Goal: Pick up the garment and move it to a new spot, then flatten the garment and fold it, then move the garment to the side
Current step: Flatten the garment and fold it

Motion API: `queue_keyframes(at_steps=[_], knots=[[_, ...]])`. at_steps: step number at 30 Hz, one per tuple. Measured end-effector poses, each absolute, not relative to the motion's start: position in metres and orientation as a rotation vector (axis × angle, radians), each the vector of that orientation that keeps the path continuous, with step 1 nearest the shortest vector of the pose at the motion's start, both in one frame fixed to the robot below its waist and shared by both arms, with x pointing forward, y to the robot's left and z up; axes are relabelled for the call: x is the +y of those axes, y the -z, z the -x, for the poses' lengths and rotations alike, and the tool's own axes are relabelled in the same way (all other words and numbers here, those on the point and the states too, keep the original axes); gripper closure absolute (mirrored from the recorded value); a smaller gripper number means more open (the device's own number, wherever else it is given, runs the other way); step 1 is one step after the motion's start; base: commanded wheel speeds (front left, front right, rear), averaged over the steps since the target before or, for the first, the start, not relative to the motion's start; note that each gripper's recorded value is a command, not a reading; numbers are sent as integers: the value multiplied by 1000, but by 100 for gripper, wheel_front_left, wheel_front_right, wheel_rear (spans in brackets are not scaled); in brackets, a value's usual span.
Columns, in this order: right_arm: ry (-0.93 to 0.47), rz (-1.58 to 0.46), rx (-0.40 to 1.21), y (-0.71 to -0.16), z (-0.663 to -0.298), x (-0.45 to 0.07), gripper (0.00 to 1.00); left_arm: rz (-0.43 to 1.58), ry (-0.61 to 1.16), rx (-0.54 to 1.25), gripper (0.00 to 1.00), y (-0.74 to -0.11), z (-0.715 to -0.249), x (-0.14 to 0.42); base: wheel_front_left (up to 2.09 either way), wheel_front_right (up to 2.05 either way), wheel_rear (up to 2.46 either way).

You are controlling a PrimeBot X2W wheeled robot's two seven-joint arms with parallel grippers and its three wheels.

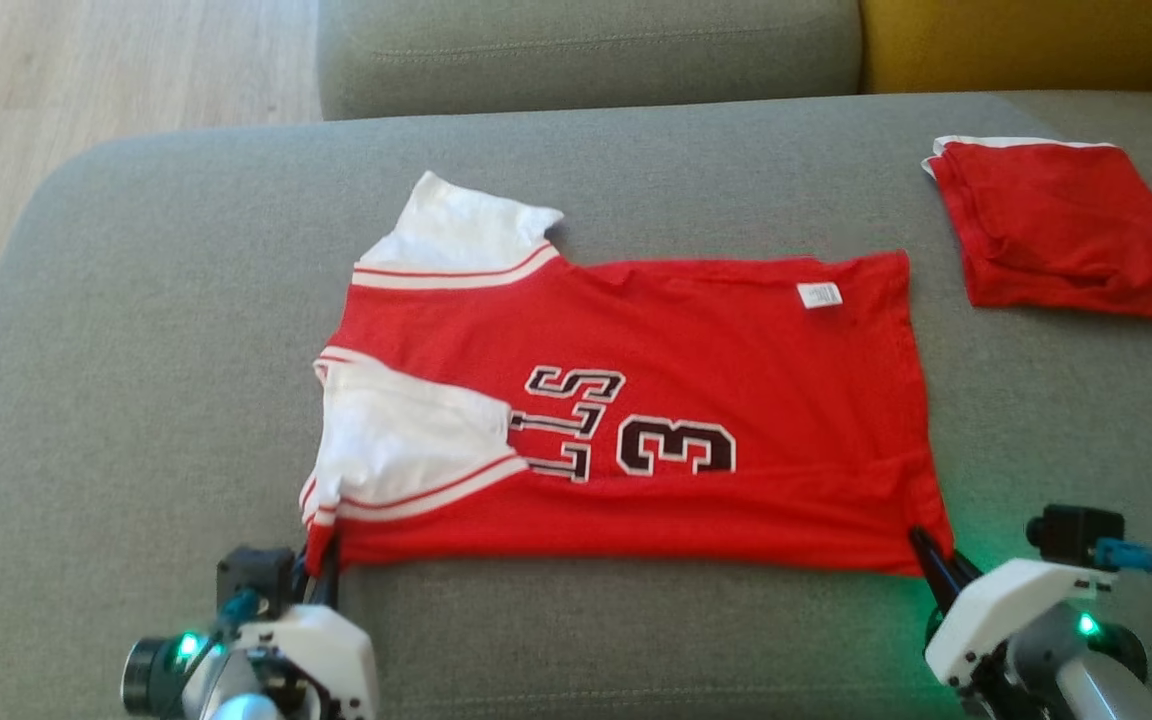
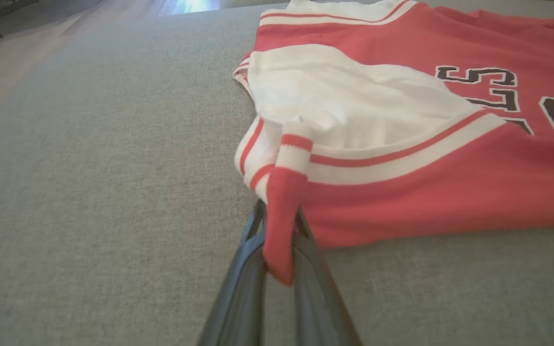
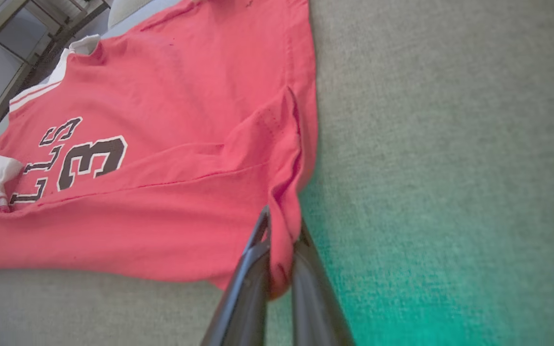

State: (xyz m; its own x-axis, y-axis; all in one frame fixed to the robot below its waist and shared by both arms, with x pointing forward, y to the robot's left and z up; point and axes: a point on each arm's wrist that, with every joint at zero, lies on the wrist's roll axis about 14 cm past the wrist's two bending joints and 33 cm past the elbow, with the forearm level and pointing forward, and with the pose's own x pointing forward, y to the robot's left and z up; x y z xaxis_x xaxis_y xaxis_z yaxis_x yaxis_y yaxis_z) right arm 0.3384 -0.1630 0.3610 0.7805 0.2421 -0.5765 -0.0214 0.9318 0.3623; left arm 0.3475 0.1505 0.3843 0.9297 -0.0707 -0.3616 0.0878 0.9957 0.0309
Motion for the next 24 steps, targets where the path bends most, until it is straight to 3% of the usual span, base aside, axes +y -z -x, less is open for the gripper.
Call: queue_keyframes(at_steps=[7, 9, 10, 11, 20, 24], knots=[[-142, -371, 672, -364, -331, -165, 100, -26, 75, 408, 100, -378, -333, 148, 0, 0, 0], [-141, -375, 676, -363, -329, -165, 100, -20, 69, 419, 60, -377, -331, 149, 0, 0, 0], [-132, -375, 674, -364, -330, -168, 89, -22, 66, 423, 7, -377, -331, 150, 0, 0, 0], [-122, -374, 667, -364, -331, -171, 0, -21, 64, 422, 0, -377, -332, 150, 0, 0, 0], [-90, -365, 555, -385, -348, -177, 0, -29, 48, 399, 0, -384, -339, 155, 0, 0, 0], [-80, -352, 437, -408, -361, -183, 0, -12, -6, 289, 0, -410, -352, 164, 0, 0, 0]])
